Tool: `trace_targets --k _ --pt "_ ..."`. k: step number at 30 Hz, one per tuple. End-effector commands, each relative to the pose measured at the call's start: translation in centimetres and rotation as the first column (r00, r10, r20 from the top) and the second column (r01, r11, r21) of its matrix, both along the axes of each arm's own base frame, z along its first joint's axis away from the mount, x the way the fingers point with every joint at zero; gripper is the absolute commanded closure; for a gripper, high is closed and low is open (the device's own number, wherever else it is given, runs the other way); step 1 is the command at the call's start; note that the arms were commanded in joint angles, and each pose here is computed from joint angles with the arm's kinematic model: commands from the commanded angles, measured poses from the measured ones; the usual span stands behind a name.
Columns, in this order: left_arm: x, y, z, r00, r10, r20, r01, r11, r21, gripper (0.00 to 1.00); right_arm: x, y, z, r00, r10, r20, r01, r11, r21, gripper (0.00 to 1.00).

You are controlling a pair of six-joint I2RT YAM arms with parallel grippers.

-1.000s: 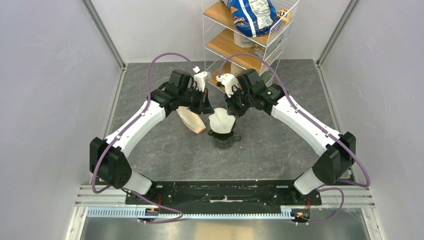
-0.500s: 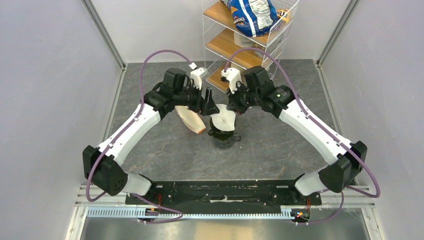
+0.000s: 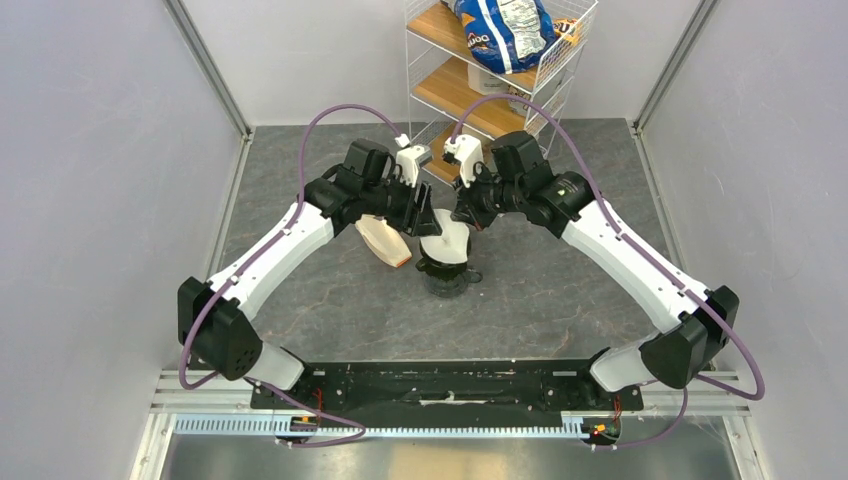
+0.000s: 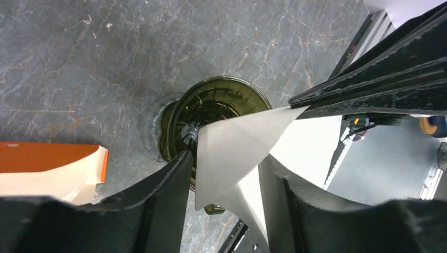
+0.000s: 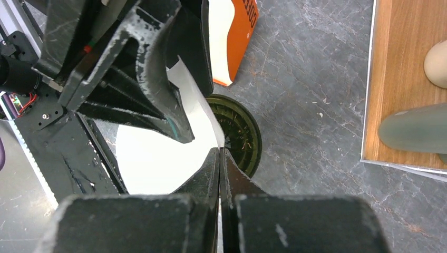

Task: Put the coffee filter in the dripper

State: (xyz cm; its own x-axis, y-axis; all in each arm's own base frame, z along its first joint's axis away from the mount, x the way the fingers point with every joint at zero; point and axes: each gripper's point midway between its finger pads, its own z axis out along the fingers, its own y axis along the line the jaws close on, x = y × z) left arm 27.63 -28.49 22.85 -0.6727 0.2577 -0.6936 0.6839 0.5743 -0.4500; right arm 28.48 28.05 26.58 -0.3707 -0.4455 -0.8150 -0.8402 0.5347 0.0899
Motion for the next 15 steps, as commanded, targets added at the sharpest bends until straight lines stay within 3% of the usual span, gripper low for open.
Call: trace_targets --k 1,5,10,12,15 --pt "0.0 -0.2 1.1 0.998 -0.034 0.045 0.035 0.999 -0.005 0.49 -0.2 0.2 3.5 0.996 0.027 0.089 -0.033 0.997 0.068 1.00" --pt "-0.4 -0.4 1.4 0.998 -0.048 0.037 0.049 0.999 -0.020 0.74 -0.4 0.3 3.6 0.995 0.042 0.095 -0.048 0.997 0.064 1.00" --pt "-0.2 -0.3 1.8 0.999 -0.011 0.040 0.013 0.999 -0.035 0.97 0.0 0.0 3.6 0.994 0.023 0.107 -0.028 0.998 0.050 1.00" --pt "0.1 -0.2 2.1 0.999 0.028 0.035 -0.026 0.999 -0.038 0.98 0.2 -0.1 3.6 0.994 0.005 0.108 -0.010 0.999 0.046 0.98" --pt "0.7 0.1 2.1 0.994 0.110 0.003 -0.110 0.993 -0.041 0.98 0.5 -0.2 3.5 0.995 -0.035 0.094 0.032 0.999 0.041 0.61"
